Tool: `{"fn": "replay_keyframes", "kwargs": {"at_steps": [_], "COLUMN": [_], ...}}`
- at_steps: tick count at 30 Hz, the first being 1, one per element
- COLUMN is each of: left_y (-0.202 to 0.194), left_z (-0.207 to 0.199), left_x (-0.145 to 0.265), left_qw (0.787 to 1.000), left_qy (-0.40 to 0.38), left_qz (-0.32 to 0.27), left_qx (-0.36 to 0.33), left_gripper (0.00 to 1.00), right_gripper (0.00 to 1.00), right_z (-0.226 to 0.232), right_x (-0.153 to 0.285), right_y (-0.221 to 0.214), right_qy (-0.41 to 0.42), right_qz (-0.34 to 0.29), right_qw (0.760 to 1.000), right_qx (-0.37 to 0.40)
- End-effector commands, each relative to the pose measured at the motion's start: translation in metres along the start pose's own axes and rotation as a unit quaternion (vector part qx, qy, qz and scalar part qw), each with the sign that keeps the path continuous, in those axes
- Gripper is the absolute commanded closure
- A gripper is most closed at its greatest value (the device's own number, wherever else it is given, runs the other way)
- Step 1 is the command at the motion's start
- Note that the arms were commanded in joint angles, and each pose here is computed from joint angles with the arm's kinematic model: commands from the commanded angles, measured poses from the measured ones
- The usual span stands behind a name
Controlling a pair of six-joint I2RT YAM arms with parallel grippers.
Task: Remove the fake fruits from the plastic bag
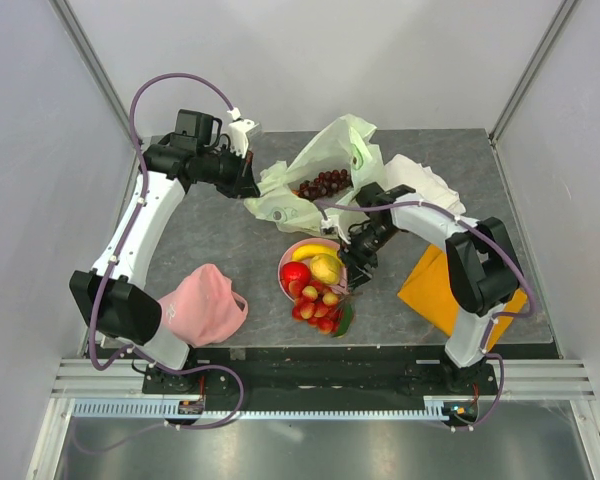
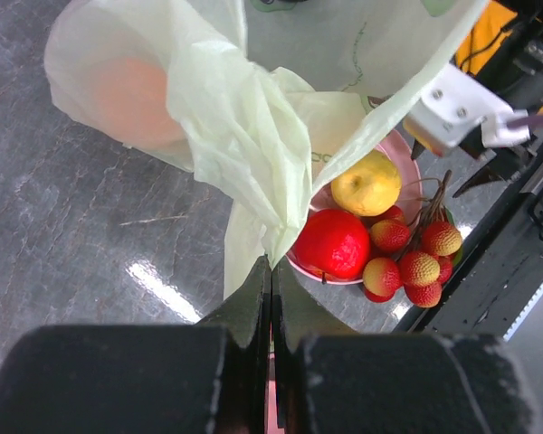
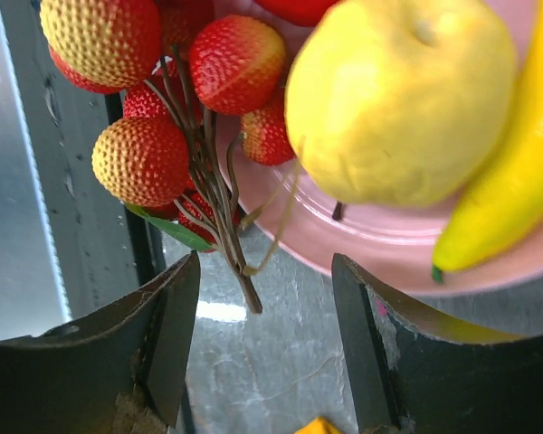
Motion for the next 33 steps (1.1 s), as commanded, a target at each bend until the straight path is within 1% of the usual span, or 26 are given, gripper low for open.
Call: {"fn": "replay_keyframes", "kwargs": {"at_steps": [1, 6, 8, 9, 11, 12, 14, 15, 17, 18, 21, 26, 33], "left_y": [0.004, 0.004, 0.003, 0.003, 0.002, 0.003, 0.002, 0.002, 0.002, 0.002, 0.004, 0.005, 0.008], "left_z": [-0.001, 0.000, 0.001, 0.001, 0.002, 0.002, 0.002, 0.002, 0.002, 0.002, 0.001, 0.000, -0.003], "left_x": [0.015, 0.015, 0.014, 0.014, 0.014, 0.014, 0.013, 0.013, 0.013, 0.012, 0.013, 0.014, 0.016], "left_qw": [0.999, 0.999, 0.999, 0.999, 0.999, 0.999, 0.999, 0.999, 0.999, 0.999, 0.999, 0.999, 0.999], "left_qy": [0.019, 0.022, 0.023, 0.024, 0.025, 0.027, 0.026, 0.025, 0.024, 0.023, 0.021, 0.018, 0.012], "left_qz": [-0.011, -0.008, -0.006, -0.006, -0.003, -0.004, -0.002, -0.003, -0.003, -0.003, -0.007, -0.012, -0.021], "left_qx": [-0.032, -0.034, -0.033, -0.033, -0.034, -0.035, -0.034, -0.035, -0.034, -0.034, -0.036, -0.038, -0.041], "left_gripper": [0.99, 0.98, 0.99, 0.98, 0.98, 0.98, 0.99, 0.98, 0.98, 0.99, 0.99, 0.98, 0.98], "right_gripper": [0.32, 0.33, 0.36, 0.41, 0.47, 0.53, 0.60, 0.69, 0.76, 0.82, 0.88, 0.94, 0.97], "right_z": [-0.002, 0.000, 0.001, 0.002, 0.006, 0.008, 0.013, 0.016, 0.024, 0.029, 0.045, 0.075, 0.099], "right_x": [-0.014, -0.025, -0.027, -0.027, -0.026, -0.026, -0.024, -0.023, -0.019, -0.016, -0.003, 0.025, 0.048], "right_y": [-0.003, -0.005, -0.005, -0.004, -0.003, -0.002, -0.002, -0.001, -0.001, 0.003, 0.012, 0.033, 0.056], "right_qy": [0.000, 0.007, 0.006, 0.007, 0.011, 0.013, 0.015, 0.017, 0.028, 0.031, 0.029, 0.012, -0.005], "right_qz": [0.022, 0.036, 0.039, 0.038, 0.037, 0.038, 0.044, 0.046, 0.054, 0.053, 0.042, 0.018, 0.005], "right_qw": [0.997, 0.994, 0.994, 0.994, 0.993, 0.992, 0.991, 0.990, 0.989, 0.988, 0.987, 0.983, 0.978], "right_qx": [0.080, 0.098, 0.105, 0.107, 0.112, 0.116, 0.125, 0.130, 0.136, 0.142, 0.151, 0.181, 0.211]}}
Point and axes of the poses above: each gripper's point midway between its finger pads, its own x axis back along the fingers, its own z axis along the line the jaws close on, y = z × x, the point moved 6 cm from there along x, back along the fingers, and after that the axes turned 8 degrees about -x, right-handed, at the moved point
